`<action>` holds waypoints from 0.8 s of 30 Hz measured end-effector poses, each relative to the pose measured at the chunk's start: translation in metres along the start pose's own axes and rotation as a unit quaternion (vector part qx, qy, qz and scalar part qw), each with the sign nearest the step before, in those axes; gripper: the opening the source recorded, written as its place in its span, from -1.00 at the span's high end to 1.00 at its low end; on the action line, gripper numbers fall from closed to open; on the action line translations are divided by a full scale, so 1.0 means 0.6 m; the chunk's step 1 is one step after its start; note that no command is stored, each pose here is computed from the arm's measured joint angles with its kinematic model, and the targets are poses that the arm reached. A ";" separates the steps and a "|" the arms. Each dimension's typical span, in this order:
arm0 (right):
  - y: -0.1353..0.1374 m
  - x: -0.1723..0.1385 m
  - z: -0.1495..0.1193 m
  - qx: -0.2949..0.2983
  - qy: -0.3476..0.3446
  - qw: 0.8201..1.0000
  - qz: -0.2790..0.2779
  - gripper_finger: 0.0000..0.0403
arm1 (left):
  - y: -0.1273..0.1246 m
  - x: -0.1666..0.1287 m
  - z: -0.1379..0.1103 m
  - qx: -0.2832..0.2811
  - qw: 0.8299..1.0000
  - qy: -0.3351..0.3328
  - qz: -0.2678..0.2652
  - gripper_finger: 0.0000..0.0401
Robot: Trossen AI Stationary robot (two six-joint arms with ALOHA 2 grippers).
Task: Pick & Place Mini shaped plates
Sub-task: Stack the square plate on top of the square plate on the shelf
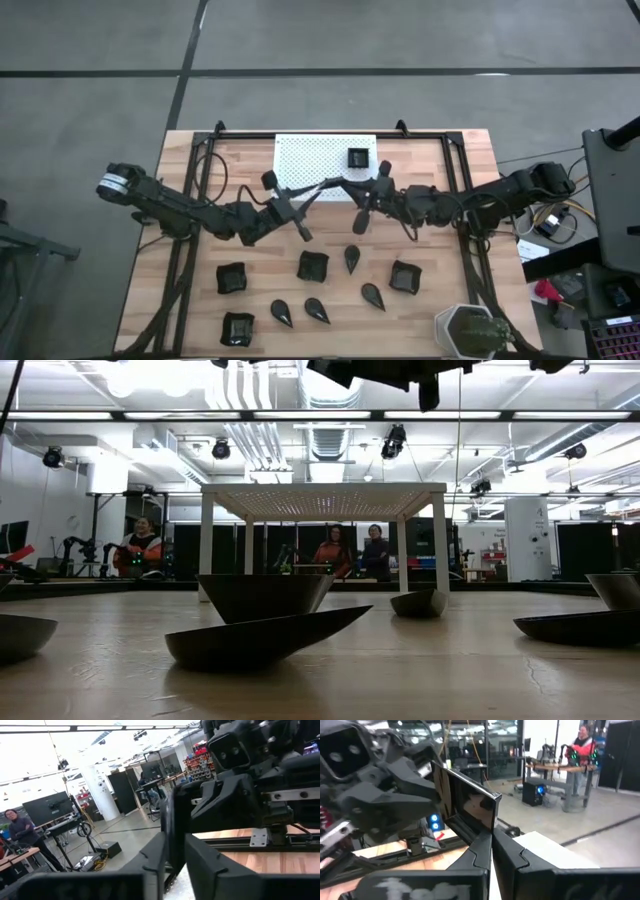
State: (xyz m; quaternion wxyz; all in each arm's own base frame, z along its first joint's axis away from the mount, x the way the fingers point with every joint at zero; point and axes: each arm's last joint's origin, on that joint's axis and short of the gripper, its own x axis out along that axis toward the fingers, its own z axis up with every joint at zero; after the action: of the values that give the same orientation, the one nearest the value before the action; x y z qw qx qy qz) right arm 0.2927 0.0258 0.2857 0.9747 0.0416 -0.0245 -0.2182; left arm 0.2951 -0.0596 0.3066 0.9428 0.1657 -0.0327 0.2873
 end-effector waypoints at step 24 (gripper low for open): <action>-0.088 0.010 0.099 0.133 0.170 0.973 -0.087 0.96 | -0.017 -0.026 -0.048 -0.040 0.993 0.059 -0.094 0.15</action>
State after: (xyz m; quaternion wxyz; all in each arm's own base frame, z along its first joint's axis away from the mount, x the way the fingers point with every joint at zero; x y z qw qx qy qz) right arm 0.2722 -0.0285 0.3403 0.9277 0.2092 0.1165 -0.2865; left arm 0.2867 -0.0663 0.2740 0.9718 0.1127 0.0269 0.2053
